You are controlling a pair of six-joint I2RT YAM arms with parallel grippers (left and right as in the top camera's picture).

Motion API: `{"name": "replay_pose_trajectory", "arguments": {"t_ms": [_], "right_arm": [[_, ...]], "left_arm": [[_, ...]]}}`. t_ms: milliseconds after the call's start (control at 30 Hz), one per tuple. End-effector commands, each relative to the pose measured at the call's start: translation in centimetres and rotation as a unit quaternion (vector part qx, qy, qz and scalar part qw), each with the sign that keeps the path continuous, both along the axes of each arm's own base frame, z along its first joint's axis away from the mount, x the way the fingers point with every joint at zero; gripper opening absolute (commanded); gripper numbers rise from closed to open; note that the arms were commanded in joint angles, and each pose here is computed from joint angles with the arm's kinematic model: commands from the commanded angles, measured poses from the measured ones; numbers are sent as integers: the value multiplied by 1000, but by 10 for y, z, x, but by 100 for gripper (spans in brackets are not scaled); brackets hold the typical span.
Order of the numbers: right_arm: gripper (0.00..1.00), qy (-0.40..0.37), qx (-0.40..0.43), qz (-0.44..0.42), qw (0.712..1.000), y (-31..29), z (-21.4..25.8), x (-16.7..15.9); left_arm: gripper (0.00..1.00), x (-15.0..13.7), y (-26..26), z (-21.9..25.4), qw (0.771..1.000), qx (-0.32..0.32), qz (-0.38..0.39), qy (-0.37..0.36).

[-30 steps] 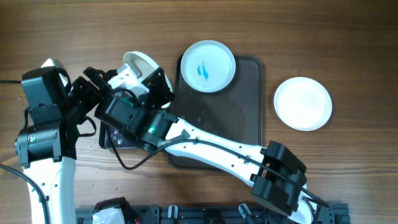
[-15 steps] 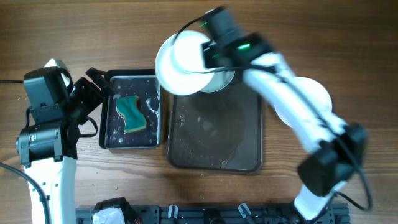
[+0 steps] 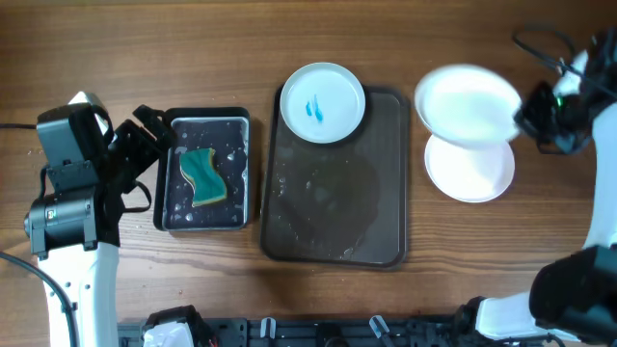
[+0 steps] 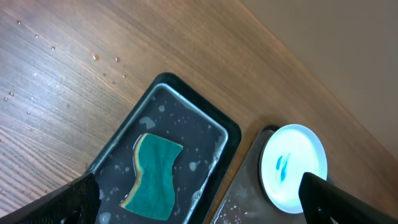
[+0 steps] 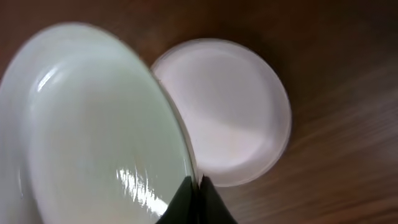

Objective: Clean dirty plates on tray and stack at the side
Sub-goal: 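Carry the plate right and stack it on the cleaned plate, then slide the top plate with the right gripper to the tray's center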

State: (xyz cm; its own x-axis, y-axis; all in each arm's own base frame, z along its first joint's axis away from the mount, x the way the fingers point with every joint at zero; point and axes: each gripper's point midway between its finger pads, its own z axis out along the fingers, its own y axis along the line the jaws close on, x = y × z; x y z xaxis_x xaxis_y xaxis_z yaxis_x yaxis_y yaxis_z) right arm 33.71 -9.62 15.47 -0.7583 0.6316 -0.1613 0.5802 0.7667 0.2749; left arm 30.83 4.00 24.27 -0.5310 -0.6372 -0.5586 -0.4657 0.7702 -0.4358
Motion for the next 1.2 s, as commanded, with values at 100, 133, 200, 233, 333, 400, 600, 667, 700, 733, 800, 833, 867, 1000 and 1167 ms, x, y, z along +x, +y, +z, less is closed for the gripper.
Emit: {"name": "replay_pose_trajectory", "arguments": {"t_ms": [100, 133, 200, 233, 333, 400, 600, 667, 700, 733, 800, 833, 867, 1000, 1167], "right_arm": [[4, 60, 62, -68, 994, -7, -108, -60], [4, 65, 57, -70, 994, -7, -114, -64], [4, 72, 36, -79, 994, -13, -124, -69], [11, 75, 31, -81, 993, -14, -125, -70], [46, 54, 31, -58, 996, -12, -106, -63], [48, 25, 27, -36, 999, -6, -85, -55], [47, -159, 11, 169, 973, 85, 40, -18], [48, -183, 0, 234, 955, 120, 63, -17], [48, -189, -2, 267, 945, 142, 72, -17], [47, -193, -3, 295, 936, 160, 77, -15], [47, -184, -25, 347, 919, 202, 78, -7], [47, -179, -37, 359, 915, 213, 75, -2], [47, -173, -54, 373, 910, 224, 68, 9], [51, -186, -76, 386, 900, 253, 26, 68], [50, -205, -101, 370, 900, 263, -44, 135]], "left_arm": [[100, 1, -3, 4, 1000, 2, -10, -6], [100, 1, -3, 4, 1000, 2, -10, -6], [100, 1, -3, 4, 1000, 2, -10, -6], [100, 1, -3, 4, 1000, 2, -10, -6], [100, 1, -3, 4, 1000, 2, -10, -6], [100, 1, -3, 4, 1000, 2, -10, -6], [100, 1, -3, 4, 1000, 2, -10, -6], [100, 1, -3, 4, 1000, 2, -10, -6], [100, 1, -3, 4, 1000, 2, -10, -6], [100, 1, -3, 4, 1000, 2, -10, -6], [100, 1, -3, 4, 1000, 2, -10, -6], [100, 1, -3, 4, 1000, 2, -10, -6], [100, 1, -3, 4, 1000, 2, -10, -6], [100, 1, -3, 4, 1000, 2, -10, -6], [100, 1, -3, 4, 1000, 2, -10, -6]]}}
